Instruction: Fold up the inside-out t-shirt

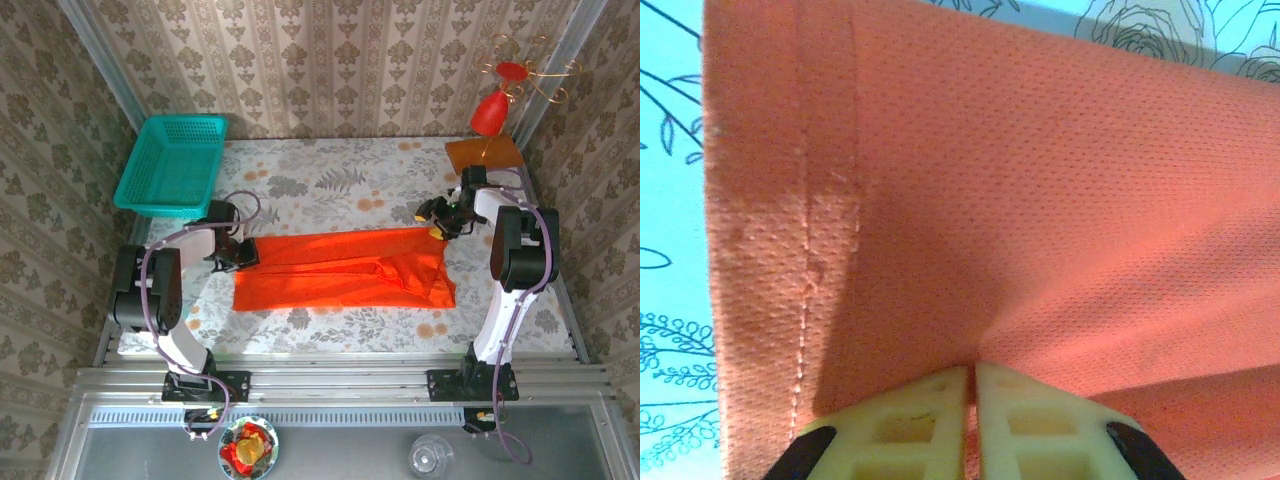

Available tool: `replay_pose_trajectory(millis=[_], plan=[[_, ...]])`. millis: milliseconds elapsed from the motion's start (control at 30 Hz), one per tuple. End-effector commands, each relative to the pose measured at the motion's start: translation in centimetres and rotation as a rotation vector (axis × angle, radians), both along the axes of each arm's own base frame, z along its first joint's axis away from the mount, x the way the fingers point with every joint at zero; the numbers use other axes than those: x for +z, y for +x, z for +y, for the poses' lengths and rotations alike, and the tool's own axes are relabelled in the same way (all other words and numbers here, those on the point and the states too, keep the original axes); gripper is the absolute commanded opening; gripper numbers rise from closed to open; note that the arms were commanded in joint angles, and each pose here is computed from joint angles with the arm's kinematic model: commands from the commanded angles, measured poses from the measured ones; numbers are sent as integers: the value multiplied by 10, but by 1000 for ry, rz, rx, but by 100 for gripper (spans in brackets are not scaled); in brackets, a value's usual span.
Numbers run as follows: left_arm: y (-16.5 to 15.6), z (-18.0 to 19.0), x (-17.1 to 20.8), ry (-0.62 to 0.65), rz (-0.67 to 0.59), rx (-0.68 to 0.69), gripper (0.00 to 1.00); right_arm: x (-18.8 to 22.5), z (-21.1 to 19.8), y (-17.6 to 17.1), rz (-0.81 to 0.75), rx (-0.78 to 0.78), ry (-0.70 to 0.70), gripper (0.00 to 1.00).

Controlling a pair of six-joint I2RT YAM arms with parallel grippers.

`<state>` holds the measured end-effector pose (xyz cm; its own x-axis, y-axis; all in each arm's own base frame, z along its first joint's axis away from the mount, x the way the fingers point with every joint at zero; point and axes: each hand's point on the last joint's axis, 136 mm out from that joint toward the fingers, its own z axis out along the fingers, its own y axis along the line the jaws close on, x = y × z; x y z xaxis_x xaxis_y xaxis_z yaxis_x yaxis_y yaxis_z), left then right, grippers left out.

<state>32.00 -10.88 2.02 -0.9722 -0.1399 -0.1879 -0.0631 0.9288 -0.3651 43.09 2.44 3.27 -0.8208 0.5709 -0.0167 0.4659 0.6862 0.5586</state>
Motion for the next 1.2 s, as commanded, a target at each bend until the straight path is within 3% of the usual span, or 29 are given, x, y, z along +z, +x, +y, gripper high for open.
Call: replay_pose_trajectory(millis=[0,200,467,700,800,1000,1167], plan=[[-8,8,10,36,10,15,15,25,-1,-15,-9,36,-62,62],[-7,-7,44,24,-46,-39,18,61,60,-51,-35,216,-46,62],[-26,-20,41,14,-10,-92,17,49,150,-105,7,386,78,62],[-36,-16,31,24,15,-90,17,-18,133,-146,178,370,-28,61],[-39,-13,31,34,18,-87,17,-21,132,-159,202,377,-26,61],[-38,-12,32,29,15,-84,16,26,136,-142,84,368,-31,61],[-33,-11,32,35,7,-86,15,57,166,-106,-44,350,88,60]])
